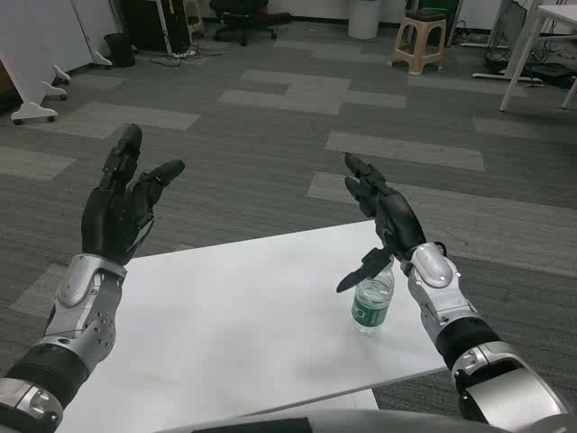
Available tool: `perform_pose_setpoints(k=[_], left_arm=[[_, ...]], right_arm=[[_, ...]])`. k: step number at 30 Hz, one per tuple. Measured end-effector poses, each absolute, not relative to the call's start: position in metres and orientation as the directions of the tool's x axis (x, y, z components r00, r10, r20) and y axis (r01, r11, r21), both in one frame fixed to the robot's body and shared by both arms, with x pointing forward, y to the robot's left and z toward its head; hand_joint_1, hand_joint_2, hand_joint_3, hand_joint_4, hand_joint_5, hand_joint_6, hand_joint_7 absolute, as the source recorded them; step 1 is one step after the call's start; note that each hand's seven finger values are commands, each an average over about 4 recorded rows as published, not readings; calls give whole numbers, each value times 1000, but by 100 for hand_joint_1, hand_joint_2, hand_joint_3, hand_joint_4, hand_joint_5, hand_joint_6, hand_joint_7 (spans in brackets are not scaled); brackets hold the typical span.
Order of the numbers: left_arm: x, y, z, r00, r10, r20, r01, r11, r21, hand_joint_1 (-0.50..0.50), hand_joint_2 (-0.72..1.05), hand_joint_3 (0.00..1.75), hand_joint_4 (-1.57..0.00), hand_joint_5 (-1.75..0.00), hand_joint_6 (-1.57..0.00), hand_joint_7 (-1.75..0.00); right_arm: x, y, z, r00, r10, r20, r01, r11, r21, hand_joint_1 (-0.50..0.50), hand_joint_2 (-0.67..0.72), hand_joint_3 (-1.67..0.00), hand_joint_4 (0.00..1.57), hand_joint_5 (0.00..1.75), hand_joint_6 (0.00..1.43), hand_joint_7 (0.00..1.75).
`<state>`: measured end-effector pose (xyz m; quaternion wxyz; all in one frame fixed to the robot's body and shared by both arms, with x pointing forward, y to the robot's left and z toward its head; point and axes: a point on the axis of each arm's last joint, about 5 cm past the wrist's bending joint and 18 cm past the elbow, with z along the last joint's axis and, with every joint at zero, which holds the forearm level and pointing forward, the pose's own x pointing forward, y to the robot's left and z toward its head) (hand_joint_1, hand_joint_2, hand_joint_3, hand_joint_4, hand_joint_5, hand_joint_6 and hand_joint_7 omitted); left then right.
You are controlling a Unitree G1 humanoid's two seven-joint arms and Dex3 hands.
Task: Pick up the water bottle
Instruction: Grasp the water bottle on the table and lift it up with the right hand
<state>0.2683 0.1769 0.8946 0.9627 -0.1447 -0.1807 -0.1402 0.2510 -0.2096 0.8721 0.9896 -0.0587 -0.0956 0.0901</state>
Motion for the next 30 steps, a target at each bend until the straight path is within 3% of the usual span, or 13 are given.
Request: perform_pose_setpoints(k=[7,26,30], left_arm=[[267,167,893,883,-273,383,372,903,-215,-50,105,35,0,-92,0,0],[267,168,893,884,-269,383,368,905,-214,-50,105,35,0,-92,0,0],[267,168,894,883,-267,385,367,905,-215,-50,103,35,0,-92,0,0]], right_arm=[[270,-188,908,889,332,315,-280,939,-198,-46,9,-16,0,0,0,0],[270,-188,907,890,329,316,-278,940,-198,-46,9,-16,0,0,0,0],[265,-198,909,897,284,339,-234,955,-181,-46,9,-16,0,0,0,0]])
